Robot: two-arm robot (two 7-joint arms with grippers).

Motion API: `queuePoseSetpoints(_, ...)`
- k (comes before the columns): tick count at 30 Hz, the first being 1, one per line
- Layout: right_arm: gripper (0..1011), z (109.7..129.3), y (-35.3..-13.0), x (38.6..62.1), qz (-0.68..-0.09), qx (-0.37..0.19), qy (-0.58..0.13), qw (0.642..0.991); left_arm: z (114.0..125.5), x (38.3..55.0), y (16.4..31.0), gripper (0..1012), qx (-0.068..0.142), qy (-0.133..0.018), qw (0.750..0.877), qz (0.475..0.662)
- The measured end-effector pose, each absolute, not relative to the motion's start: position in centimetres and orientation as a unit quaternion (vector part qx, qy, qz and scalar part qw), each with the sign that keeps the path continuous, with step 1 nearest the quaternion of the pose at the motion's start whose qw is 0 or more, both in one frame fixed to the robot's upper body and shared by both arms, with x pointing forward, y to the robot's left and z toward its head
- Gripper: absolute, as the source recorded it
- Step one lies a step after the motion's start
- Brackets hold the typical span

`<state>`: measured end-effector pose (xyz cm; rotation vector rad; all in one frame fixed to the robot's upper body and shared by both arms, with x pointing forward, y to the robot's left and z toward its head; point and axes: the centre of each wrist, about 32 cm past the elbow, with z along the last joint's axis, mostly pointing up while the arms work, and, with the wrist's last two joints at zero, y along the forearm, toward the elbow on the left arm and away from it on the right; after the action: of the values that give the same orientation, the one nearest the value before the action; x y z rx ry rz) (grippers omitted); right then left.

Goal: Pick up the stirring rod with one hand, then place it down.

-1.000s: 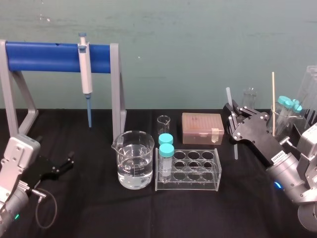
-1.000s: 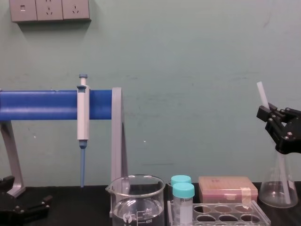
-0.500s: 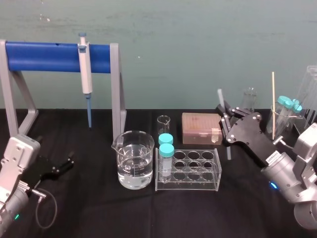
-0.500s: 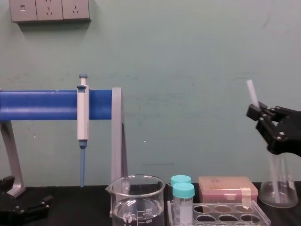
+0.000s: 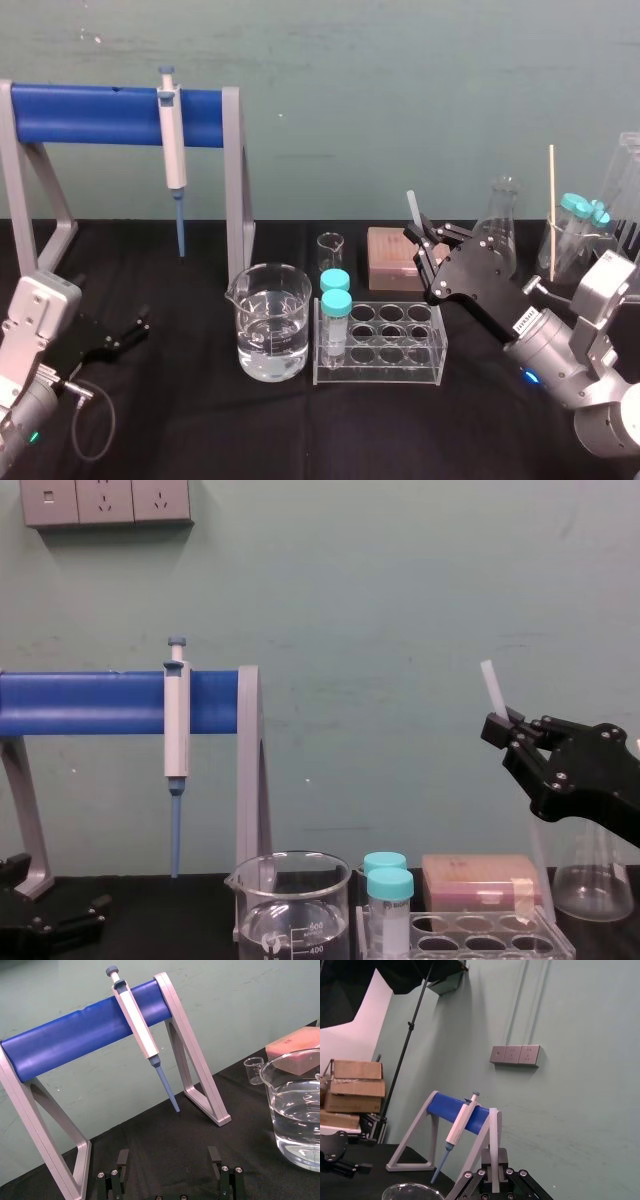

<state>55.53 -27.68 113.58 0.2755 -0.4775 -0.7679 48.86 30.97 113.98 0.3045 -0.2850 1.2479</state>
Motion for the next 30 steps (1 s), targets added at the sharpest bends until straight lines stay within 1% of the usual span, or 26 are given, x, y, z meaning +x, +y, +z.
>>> queuePoseSetpoints(30,66,111.4,-27.6,57.9,-0.365,0.143,-0.176,0.903,114.0,48.9,31.0,1000,0.141,-0.132,0.791,0.580)
